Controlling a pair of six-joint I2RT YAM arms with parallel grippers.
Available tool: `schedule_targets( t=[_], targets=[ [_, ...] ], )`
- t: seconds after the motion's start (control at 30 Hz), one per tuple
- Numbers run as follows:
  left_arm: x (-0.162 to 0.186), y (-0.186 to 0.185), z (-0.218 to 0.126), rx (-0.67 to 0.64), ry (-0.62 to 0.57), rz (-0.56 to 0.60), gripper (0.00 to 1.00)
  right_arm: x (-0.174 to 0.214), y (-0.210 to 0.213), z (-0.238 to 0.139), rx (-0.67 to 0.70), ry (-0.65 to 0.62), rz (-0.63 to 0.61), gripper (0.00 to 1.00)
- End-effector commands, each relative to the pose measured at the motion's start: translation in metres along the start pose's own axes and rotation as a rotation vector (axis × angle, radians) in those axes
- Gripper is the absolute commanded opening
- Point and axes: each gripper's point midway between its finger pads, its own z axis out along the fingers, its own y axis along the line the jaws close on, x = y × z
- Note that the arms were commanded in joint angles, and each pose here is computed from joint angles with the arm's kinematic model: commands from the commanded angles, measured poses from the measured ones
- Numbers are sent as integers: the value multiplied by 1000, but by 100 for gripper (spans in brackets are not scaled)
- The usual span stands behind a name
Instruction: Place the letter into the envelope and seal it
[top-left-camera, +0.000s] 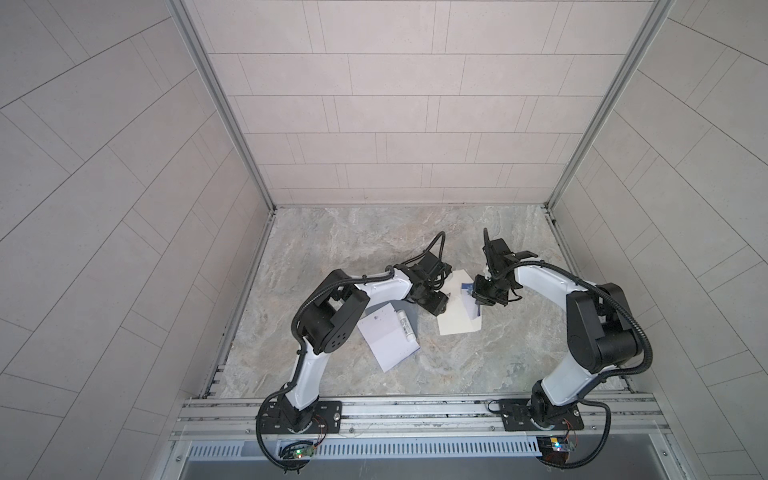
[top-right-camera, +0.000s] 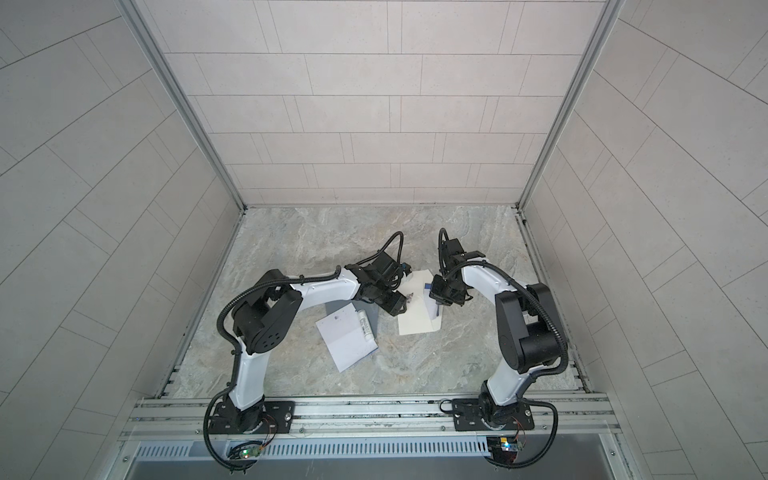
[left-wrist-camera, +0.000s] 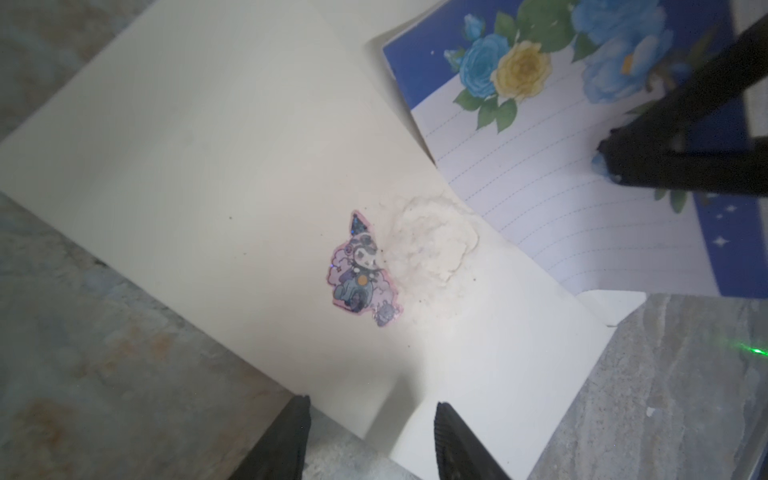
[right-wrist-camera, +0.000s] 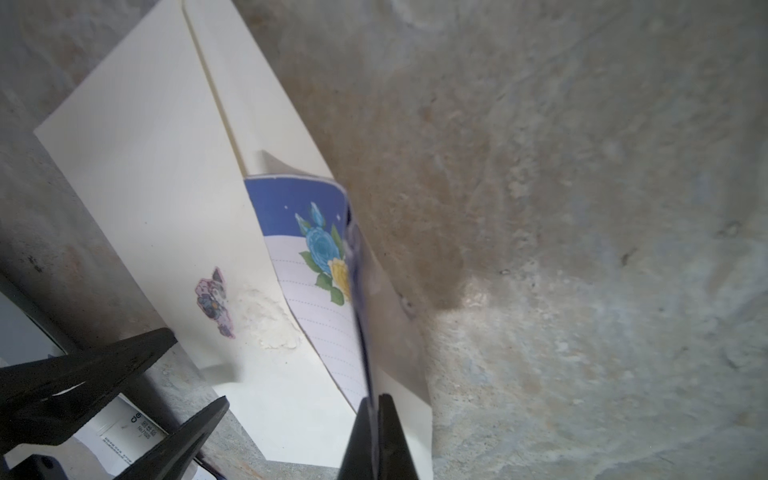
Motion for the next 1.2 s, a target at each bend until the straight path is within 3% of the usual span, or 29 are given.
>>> schedule_targets(
  t=[0.0, 0.63, 0.93, 1.17],
  targets=[
    [86, 29, 35, -91, 278, -47, 53, 1, -4, -5, -1, -11, 11, 0],
    [73, 24, 30, -81, 187, -2, 53, 4, 0, -19, 49, 90, 121, 0],
    [71, 20, 29, -62, 155, 10, 53, 3, -2, -6, 67, 126, 156, 0],
    [69, 17, 32, -39, 144, 9, 53, 1, 12, 5, -13, 147, 189, 0]
  ],
)
